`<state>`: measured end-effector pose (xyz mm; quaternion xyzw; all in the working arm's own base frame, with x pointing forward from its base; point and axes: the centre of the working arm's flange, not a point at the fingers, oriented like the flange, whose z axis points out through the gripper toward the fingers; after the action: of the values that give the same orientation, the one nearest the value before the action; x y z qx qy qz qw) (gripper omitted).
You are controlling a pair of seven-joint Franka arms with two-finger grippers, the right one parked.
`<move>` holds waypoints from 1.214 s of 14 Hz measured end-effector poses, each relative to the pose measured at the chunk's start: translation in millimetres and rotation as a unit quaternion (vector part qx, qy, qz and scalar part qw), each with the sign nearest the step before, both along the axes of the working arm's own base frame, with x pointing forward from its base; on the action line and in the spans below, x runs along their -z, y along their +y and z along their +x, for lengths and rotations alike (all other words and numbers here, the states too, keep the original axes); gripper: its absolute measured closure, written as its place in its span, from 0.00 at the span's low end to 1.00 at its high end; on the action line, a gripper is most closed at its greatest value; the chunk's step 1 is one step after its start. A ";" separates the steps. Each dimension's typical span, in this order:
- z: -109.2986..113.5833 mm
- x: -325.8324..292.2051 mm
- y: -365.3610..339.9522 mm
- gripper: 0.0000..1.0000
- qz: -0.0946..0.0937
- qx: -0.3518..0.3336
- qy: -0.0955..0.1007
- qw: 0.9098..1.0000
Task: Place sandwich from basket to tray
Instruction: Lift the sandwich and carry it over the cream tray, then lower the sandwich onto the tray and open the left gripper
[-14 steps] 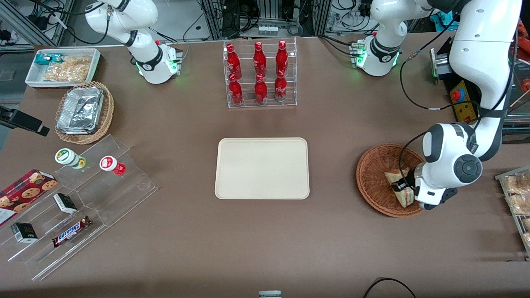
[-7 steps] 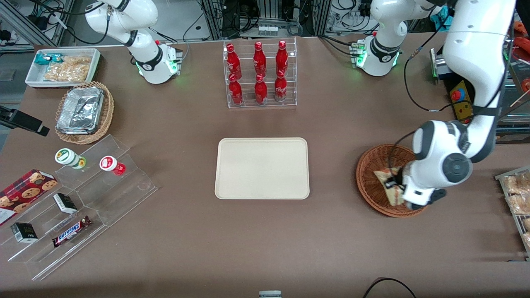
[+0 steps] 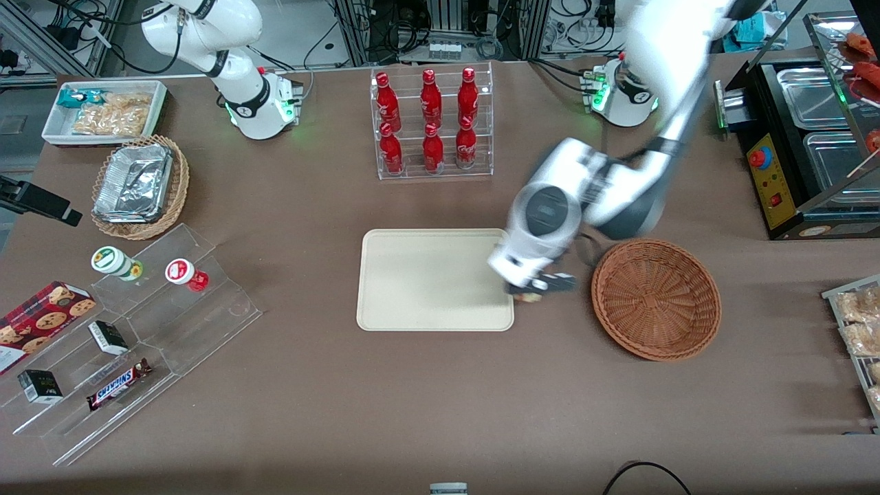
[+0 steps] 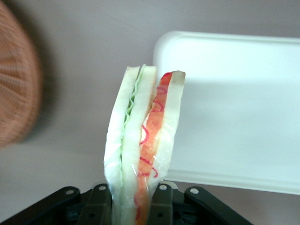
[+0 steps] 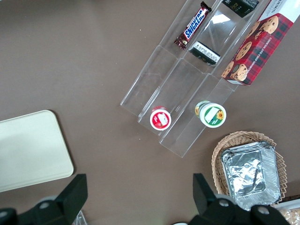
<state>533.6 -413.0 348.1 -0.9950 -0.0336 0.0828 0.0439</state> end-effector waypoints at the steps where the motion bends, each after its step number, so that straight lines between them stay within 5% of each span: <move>1: -7.4 4.6 -31.8 0.78 -0.003 -0.009 -0.005 1.000; 7: 18.6 81.0 -92.4 0.76 -0.047 -0.030 -0.022 0.998; 11: -5.4 119.4 -125.5 0.74 -0.054 -0.030 -0.023 0.998; 17: 6.2 97.7 -125.8 0.19 -0.046 -0.023 -0.060 0.997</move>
<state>539.8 -538.8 250.4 -0.9981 -0.0549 0.0254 -0.0059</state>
